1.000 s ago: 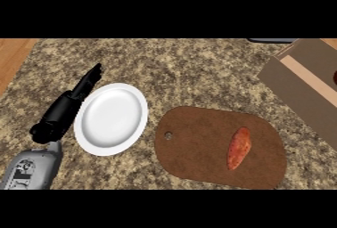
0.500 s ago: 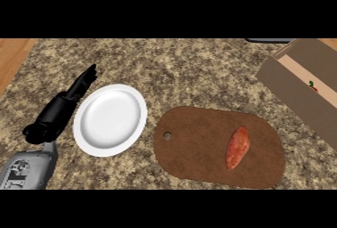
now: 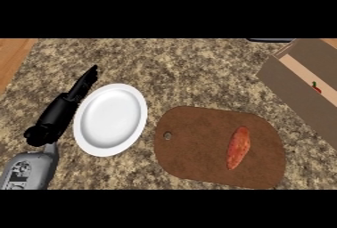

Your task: Pick the bell pepper from the cutting board and place it in the cardboard box

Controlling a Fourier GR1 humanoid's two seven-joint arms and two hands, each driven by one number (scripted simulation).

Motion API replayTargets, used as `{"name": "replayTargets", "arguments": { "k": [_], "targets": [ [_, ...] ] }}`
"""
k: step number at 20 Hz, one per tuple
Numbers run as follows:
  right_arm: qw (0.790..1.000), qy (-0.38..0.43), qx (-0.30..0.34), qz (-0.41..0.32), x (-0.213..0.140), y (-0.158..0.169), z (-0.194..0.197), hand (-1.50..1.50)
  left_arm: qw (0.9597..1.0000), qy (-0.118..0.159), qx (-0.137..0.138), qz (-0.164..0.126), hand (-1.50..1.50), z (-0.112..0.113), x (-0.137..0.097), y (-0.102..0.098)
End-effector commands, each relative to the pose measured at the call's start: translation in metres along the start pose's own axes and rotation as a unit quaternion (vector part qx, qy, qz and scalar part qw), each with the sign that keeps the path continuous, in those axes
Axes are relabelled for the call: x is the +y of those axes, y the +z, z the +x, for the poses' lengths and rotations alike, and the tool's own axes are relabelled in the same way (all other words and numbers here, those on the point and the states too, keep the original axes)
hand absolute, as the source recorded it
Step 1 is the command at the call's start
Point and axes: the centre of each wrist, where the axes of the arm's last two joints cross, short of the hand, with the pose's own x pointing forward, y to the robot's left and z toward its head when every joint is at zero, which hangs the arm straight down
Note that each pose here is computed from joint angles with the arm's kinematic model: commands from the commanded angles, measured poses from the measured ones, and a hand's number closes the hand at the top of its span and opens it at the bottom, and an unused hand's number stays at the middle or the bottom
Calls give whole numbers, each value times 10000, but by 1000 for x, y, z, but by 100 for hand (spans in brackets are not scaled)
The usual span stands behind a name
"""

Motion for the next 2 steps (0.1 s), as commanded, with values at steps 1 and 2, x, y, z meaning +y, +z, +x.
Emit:
{"name": "replayTargets", "arguments": {
  "k": [1,2],
  "targets": [
    [9969,-560,13,-550,-36,17,-10,-150,10000,-49,-40,11,0,8,-4,-6],
    [9958,-530,-51,-744,-51,29,-20,-150,10000,-6,-7,-1,0,2,-2,2]
  ]
}}
